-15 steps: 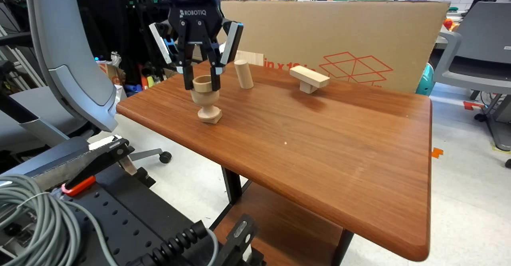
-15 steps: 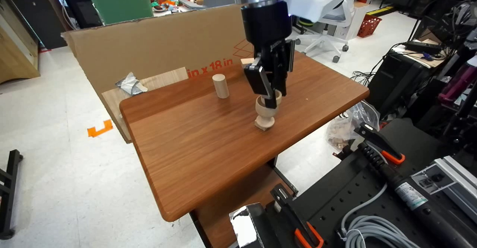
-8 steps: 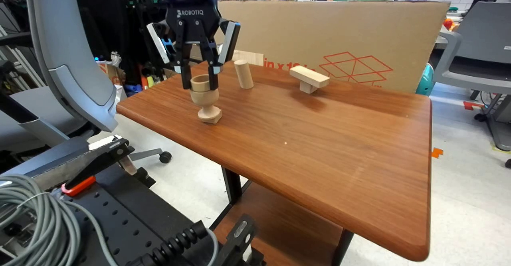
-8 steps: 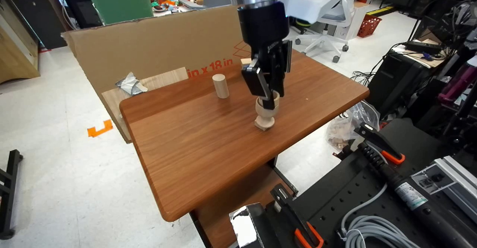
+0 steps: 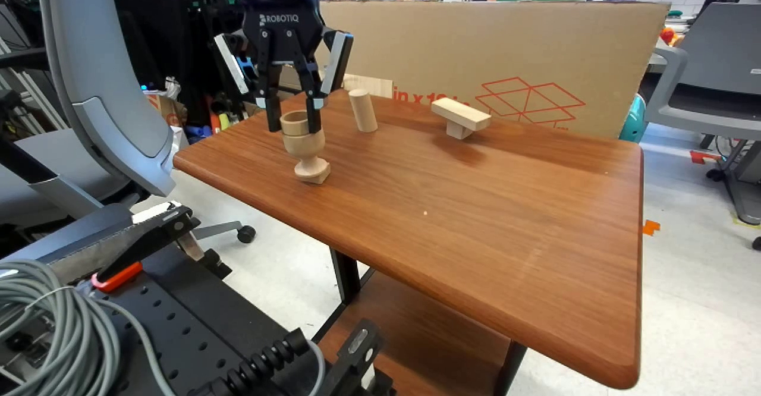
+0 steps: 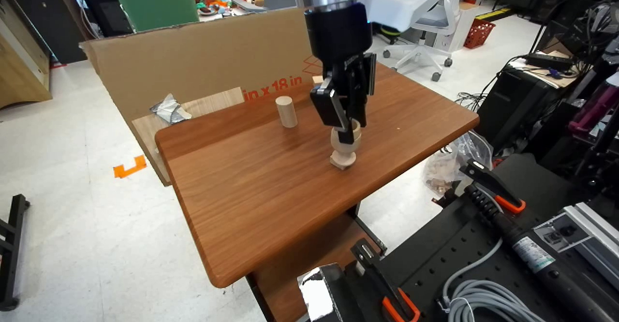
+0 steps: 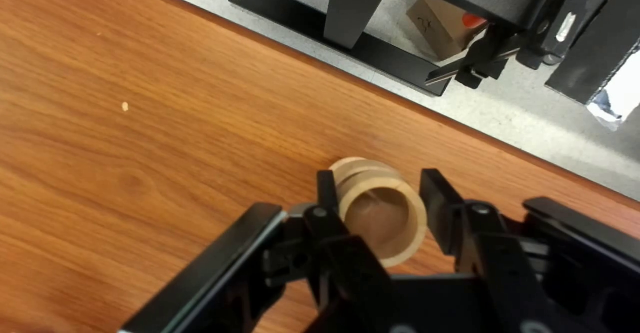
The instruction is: Take the wooden ring and put it on the wooden goblet
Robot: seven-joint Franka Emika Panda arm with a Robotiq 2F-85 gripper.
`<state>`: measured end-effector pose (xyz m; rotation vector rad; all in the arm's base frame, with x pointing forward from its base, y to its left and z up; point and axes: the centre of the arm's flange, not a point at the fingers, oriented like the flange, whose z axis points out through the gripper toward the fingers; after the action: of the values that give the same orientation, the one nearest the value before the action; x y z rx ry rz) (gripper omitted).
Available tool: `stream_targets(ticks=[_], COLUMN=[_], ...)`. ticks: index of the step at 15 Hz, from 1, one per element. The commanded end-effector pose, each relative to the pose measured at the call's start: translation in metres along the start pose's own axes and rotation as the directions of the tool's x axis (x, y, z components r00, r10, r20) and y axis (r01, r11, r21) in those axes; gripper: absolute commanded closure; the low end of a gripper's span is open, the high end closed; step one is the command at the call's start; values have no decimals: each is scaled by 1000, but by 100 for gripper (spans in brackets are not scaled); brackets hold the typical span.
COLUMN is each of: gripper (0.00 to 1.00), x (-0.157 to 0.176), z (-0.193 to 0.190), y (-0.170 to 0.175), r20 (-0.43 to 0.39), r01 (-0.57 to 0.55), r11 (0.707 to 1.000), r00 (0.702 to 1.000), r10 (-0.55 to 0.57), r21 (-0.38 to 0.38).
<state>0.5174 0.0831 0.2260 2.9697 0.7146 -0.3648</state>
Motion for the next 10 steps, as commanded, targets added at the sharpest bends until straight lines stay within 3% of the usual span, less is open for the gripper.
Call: stream_targets(ticks=[1, 5, 10], gripper=[29, 1, 0], x=[7, 4, -13], z=[-3, -5, -28], y=[0, -1, 0], r20=[3, 0, -28], r01=[9, 9, -14], r11=[1000, 1000, 1000], r00=[1000, 1000, 1000], r10=[-9, -9, 14], r21=[-14, -13, -1])
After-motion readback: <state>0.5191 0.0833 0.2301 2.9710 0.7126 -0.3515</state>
